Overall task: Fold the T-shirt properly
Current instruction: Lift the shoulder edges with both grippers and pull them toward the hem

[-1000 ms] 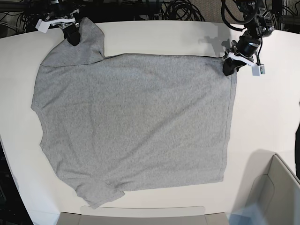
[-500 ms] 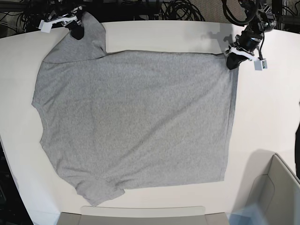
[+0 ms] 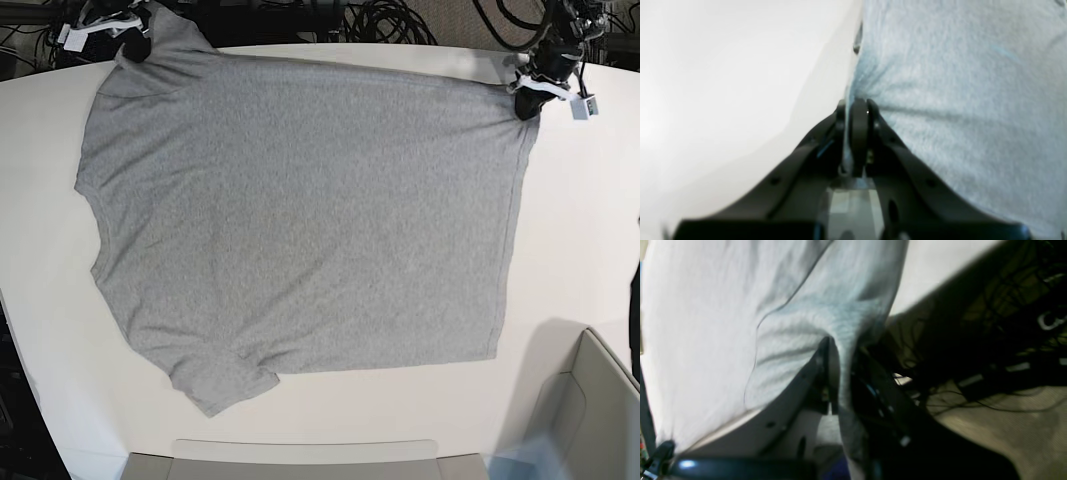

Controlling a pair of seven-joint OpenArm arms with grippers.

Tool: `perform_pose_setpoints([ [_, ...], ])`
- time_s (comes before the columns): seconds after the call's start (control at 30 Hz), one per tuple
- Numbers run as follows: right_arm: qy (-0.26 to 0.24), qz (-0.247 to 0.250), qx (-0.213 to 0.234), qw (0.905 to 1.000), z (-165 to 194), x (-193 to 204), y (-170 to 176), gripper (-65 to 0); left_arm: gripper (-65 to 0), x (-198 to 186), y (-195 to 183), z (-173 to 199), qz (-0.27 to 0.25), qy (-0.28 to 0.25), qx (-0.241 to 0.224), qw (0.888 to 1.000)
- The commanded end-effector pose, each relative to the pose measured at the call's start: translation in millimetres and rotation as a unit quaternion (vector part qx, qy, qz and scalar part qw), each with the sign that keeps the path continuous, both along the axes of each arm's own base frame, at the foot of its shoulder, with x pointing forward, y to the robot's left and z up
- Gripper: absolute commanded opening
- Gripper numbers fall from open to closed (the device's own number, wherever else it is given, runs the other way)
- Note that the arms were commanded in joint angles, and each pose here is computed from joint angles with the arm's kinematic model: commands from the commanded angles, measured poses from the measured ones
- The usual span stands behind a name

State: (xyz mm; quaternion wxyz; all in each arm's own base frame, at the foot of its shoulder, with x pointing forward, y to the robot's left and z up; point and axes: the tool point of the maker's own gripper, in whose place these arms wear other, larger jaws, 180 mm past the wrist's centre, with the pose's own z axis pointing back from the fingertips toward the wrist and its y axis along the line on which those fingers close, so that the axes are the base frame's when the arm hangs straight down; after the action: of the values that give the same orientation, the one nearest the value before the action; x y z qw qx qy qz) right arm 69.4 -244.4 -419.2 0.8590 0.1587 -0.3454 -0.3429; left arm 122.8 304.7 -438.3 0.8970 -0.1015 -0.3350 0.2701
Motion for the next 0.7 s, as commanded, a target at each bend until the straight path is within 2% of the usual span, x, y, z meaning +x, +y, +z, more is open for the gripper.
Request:
perform_pose_setpoints([
  [0.0, -0.002, -0.006, -0.014, 0.9999, 5.0, -0.9, -9.6, -65.0, -65.0, -10.8, 10.4, 3.7, 0.001, 0.021, 0.025, 0.999],
  [0.1, -0.008, 0.002, -0.025, 0.9996, 8.6, 3.3, -12.4, -65.0, -65.0, -2.2, 8.6, 18.0, -0.013, 0.004, 0.040, 0.999],
  [0.3, -0.075, 0.071, -0.077, 0.9917, 37.7, 44.3, 12.0, -65.0, -65.0, 13.2, 8.4, 31.2, -0.018, -0.017, 0.051, 0.998],
  [0.43, -0.102, 0.078, -0.111, 0.9855, 55.6, 63.7, 17.3, -65.0, -65.0, 26.9, 12.4, 47.3, -0.006, -0.036, 0.066, 0.997],
  [0.67, -0.120, 0.089, -0.138, 0.9791, 66.0, 77.5, 20.0, -65.0, -65.0, 42.7, 14.2, 56.6, 0.003, -0.046, 0.067, 0.997],
])
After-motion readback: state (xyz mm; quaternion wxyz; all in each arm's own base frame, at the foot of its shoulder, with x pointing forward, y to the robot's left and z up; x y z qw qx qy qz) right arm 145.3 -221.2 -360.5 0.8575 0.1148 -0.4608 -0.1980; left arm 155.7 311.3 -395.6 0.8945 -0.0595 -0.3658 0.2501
